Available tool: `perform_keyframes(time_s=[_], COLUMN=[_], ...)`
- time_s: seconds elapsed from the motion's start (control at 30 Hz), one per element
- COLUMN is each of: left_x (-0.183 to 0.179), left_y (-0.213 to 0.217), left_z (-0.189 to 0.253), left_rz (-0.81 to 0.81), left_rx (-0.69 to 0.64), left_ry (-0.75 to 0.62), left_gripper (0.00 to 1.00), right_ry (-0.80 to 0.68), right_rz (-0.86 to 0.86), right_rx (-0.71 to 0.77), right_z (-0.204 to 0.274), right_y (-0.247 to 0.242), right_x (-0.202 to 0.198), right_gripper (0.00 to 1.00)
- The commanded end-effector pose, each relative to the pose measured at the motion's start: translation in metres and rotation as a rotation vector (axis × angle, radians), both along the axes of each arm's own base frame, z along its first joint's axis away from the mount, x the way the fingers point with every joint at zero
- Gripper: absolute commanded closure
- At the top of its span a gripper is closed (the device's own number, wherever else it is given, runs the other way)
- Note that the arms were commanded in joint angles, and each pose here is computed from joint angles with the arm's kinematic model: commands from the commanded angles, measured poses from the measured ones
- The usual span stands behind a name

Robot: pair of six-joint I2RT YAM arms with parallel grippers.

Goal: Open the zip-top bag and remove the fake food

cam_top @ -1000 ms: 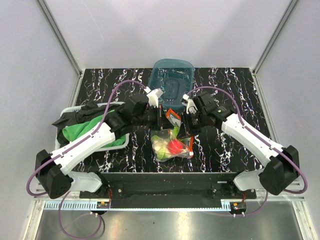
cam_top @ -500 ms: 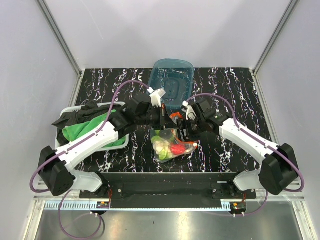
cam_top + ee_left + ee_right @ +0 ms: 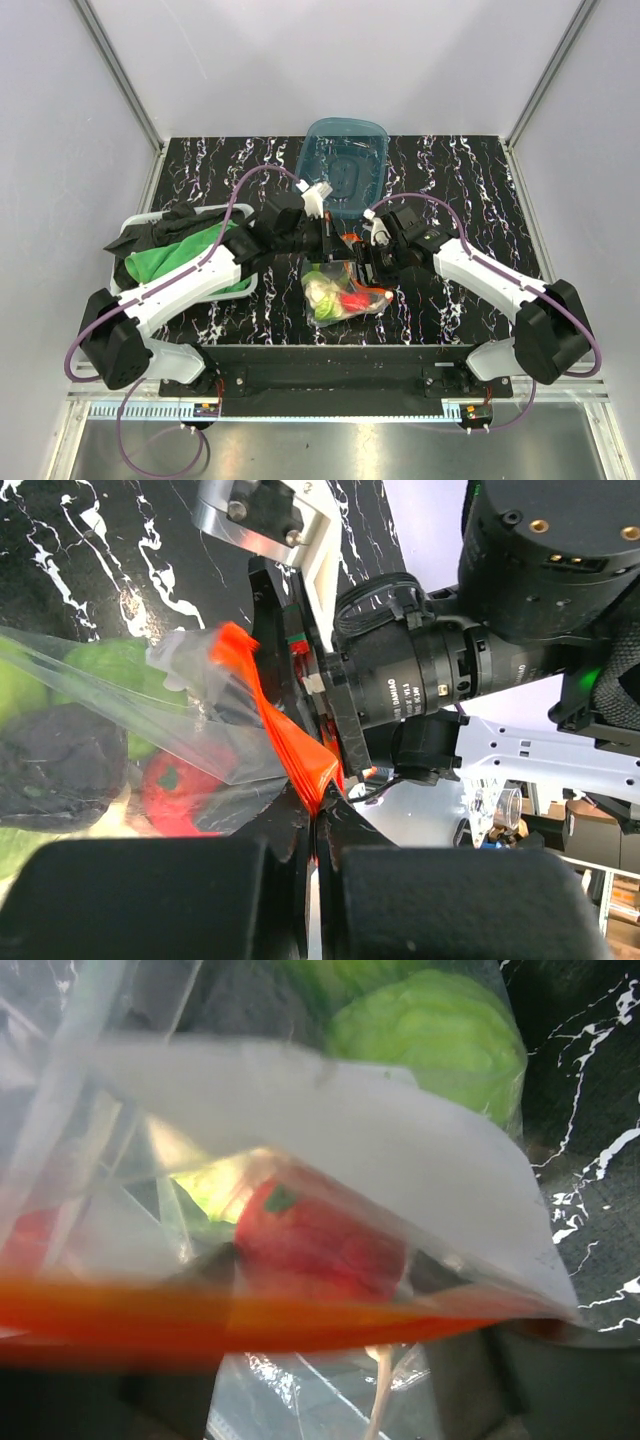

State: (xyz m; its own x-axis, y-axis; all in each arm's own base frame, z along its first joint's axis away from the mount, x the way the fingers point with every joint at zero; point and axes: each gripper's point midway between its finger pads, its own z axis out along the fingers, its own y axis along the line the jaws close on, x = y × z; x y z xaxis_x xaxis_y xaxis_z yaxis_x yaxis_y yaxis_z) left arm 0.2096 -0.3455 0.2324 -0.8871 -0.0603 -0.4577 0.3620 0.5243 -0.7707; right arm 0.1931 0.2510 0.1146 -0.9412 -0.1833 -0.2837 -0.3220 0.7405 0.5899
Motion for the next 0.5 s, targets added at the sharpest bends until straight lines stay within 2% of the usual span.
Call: perform_keyframes(time_s=[0.0, 0.07, 0.1, 0.17, 0.2, 0.23, 0.3, 0.37, 0.43, 0.47], left_x=[0.006, 0.007, 0.008, 0.009, 0.01, 0.011, 0.01, 0.008, 0.008, 0.008], left_y=[-0.001, 0.005, 0.007, 0.015, 0.018, 0.021, 0.025, 0.026, 0.026, 0.024], left_z=[0.015, 0.013, 0.012, 0.007, 0.005, -0.001, 0.0, 0.001, 0.005, 0.008], left_rz=[0.02, 0.045, 0.055, 0.09, 0.101, 0.116, 0.121, 0.111, 0.101, 0.095], left_rx=[-0.062, -0.054, -0.05, -0.041, -0.038, -0.026, -0.032, -0.036, -0.044, -0.053], left_ry=[-0.061, -0.063, -0.063, -0.055, -0.055, -0.047, -0.053, -0.054, -0.065, -0.072], left_gripper=[1.0, 1.0, 1.0, 1.0, 1.0, 1.0, 1.0, 1.0, 1.0, 1.0], right_ry=[-0.024, -0.026, -0.036, -0.04, -0.06, -0.069, -0.097, -0.095, -0.077, -0.06], right_rz=[0.022, 0.013, 0.007, -0.004, -0.006, -0.013, -0.016, -0.011, -0.004, 0.0], right_rx=[0.025, 0.033, 0.043, 0.052, 0.065, 0.073, 0.095, 0.113, 0.123, 0.123], right_z=[0.005, 0.009, 0.014, 0.019, 0.026, 0.03, 0.041, 0.044, 0.042, 0.037], right_y=[0.003, 0.004, 0.005, 0.006, 0.008, 0.008, 0.011, 0.013, 0.015, 0.015], right_x=[0.0, 0.0, 0.001, 0.003, 0.005, 0.006, 0.009, 0.009, 0.006, 0.003], right_gripper=[0.42, 0.56, 0.72, 0.82, 0.92, 0.93, 0.93, 0.75, 0.63, 0.6])
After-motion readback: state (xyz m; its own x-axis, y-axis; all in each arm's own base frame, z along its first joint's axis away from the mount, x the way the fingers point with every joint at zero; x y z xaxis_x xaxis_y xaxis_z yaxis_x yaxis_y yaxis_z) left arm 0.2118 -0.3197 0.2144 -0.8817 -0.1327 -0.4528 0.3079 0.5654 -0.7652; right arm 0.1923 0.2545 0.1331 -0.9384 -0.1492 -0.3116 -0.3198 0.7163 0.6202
